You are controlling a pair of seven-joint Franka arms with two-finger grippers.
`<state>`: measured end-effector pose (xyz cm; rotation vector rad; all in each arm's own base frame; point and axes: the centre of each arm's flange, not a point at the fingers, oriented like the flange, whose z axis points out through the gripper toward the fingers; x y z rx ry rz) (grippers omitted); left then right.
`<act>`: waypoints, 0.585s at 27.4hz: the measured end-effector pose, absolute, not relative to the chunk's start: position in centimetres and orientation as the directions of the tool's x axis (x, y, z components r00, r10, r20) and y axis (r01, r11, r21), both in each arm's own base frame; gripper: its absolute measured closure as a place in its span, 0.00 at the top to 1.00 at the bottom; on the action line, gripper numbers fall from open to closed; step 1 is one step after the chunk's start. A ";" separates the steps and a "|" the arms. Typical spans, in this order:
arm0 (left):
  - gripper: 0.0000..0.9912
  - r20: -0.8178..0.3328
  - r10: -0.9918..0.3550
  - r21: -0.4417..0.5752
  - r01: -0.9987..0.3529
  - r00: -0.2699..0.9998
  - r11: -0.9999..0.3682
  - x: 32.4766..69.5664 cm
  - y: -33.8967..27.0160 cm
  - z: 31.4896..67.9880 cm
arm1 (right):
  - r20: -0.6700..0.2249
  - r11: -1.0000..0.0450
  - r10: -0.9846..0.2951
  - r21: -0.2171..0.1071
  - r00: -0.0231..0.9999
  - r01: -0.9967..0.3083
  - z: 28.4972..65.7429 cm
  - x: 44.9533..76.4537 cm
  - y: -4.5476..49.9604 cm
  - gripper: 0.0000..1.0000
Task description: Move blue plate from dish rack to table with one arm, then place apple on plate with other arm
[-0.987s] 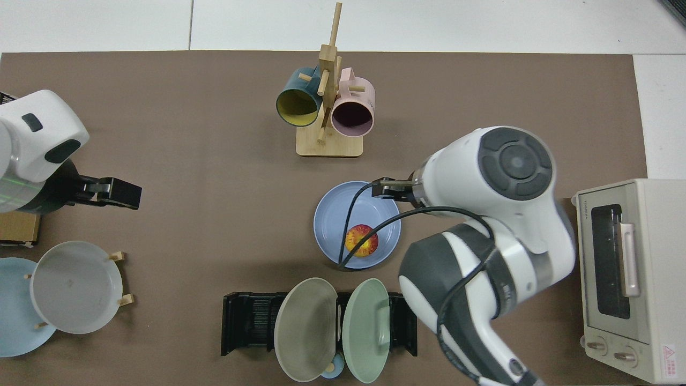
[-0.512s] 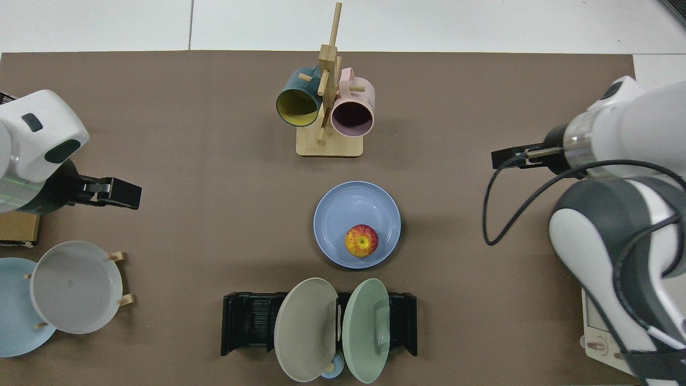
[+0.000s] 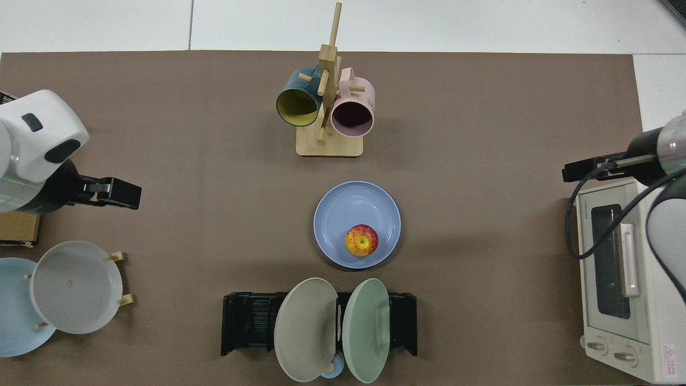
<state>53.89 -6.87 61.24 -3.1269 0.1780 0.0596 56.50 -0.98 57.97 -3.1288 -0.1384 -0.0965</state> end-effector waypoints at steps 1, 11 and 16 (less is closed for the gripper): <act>1.00 -0.039 -0.113 -0.007 -0.114 0.993 -0.994 53.9 -6.9 61.2 | 0.062 -0.996 0.089 -0.005 0.994 0.090 58.4 56.5 -1.0 1.00; 1.00 -0.039 -0.113 -0.007 -0.114 0.993 -0.994 53.9 -6.9 61.2 | 0.065 -0.995 0.101 -0.005 0.993 0.102 59.3 56.6 -0.4 1.00; 1.00 -0.039 -0.113 -0.007 -0.114 0.993 -0.994 53.9 -6.9 61.2 | 0.059 -0.995 0.103 -0.005 0.993 0.103 59.0 56.8 -0.3 1.00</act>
